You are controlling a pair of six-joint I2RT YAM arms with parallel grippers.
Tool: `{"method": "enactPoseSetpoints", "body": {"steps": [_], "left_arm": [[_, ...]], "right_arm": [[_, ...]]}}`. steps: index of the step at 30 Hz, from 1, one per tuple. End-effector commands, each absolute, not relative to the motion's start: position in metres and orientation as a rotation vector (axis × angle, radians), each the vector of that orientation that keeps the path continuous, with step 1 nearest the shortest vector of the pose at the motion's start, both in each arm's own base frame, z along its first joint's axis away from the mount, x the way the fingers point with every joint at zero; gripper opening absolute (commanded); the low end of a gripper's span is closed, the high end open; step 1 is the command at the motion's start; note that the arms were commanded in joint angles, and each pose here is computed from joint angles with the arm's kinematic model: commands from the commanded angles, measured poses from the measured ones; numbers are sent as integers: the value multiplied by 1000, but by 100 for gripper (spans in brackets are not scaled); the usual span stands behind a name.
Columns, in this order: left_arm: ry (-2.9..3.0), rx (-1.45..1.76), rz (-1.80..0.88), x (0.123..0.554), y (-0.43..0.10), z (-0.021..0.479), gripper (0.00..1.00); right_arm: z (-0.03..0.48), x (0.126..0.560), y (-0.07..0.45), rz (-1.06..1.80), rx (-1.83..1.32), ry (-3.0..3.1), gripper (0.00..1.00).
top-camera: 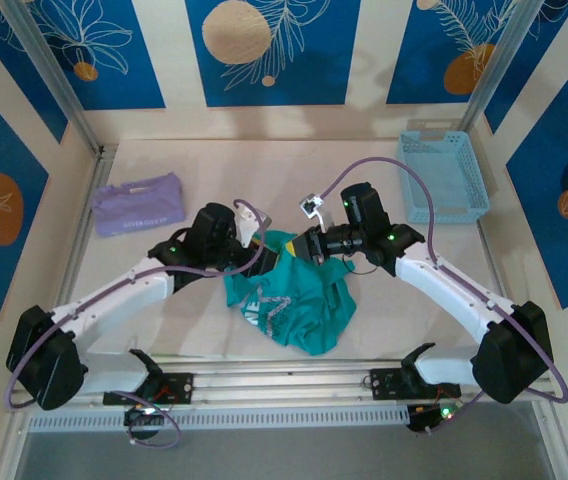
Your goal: Fold the inside-out t-shirt
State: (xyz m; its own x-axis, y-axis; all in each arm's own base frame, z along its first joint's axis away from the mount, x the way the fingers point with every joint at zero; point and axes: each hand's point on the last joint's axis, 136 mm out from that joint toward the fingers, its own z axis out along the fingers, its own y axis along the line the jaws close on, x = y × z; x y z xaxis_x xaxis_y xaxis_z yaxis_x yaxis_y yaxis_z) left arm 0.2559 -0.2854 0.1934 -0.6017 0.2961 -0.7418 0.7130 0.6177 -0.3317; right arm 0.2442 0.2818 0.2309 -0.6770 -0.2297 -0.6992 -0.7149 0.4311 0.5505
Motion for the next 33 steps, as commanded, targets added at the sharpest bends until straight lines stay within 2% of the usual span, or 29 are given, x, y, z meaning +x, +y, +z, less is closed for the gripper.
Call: {"method": "enactPoseSetpoints", "body": {"steps": [1,4,10,16,25,29,33], "left_arm": [[2102,834,-894,260,-301,214,44],[2094,842,-927,262,-309,214,35],[2067,827,-937,271,-313,220,0],[2011,783,-972,264,-305,240,0],[1919,733,-1208,228,-295,287,0],[1901,646,-1228,235,-285,299,0],[1906,568,-1214,243,-277,303,0]], "right_arm": [[230,238,280,1218,-827,2141,0],[228,238,279,1214,-830,2144,0],[221,242,271,1143,-827,2164,0],[220,253,260,996,-801,2179,0],[231,299,245,536,-665,2271,11],[232,302,238,425,-640,2296,16],[236,288,223,359,-626,2285,27]]}}
